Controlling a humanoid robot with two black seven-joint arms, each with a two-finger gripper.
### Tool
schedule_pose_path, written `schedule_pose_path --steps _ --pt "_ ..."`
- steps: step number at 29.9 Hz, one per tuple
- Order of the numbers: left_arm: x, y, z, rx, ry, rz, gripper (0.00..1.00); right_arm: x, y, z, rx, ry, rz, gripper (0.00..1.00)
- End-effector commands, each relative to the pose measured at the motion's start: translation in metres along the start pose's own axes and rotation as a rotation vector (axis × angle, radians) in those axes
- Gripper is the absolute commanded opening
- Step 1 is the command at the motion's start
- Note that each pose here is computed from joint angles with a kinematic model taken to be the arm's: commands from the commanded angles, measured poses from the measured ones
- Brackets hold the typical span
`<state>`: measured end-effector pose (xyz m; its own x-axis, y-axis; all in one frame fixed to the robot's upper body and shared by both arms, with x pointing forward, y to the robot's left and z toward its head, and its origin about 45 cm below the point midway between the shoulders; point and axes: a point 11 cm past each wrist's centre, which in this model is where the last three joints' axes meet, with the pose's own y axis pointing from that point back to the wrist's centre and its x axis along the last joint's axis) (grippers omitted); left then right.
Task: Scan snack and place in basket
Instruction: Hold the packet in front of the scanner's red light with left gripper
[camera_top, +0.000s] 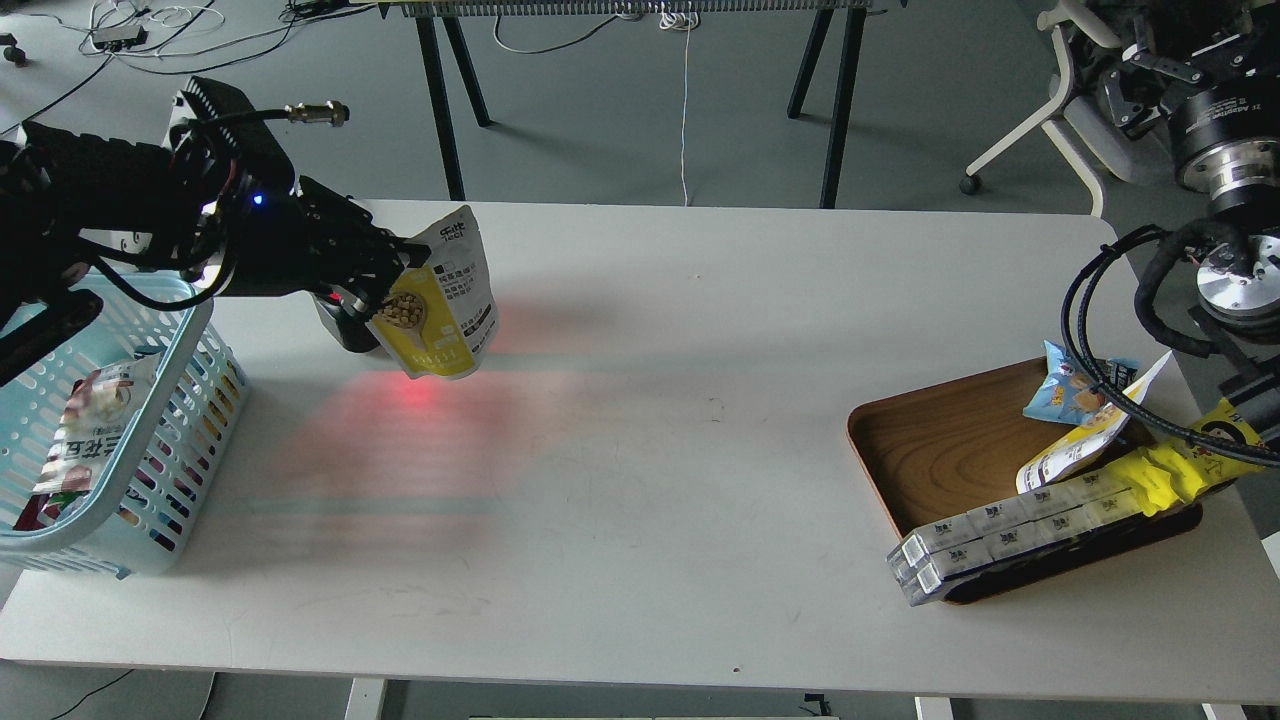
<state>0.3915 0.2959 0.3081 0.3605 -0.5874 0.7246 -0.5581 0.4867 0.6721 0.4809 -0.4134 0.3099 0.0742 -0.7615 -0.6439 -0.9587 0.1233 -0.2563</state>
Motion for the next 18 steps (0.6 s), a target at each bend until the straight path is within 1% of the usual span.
schedule_pose_path --steps 1,11,18 --pt "-0.001 0.0 0.0 -0.001 0.0 -0.002 0.01 0.001 0.0 -0.002 0.003 0.001 0.0 0.97" --pt "0.002 0.001 0.003 -0.006 -0.01 0.004 0.01 0.001 0.0 -0.002 0.003 0.001 0.0 0.97" --pt "0.004 0.005 0.013 -0.027 -0.037 0.007 0.01 -0.001 -0.001 -0.003 0.005 0.001 -0.003 0.97"
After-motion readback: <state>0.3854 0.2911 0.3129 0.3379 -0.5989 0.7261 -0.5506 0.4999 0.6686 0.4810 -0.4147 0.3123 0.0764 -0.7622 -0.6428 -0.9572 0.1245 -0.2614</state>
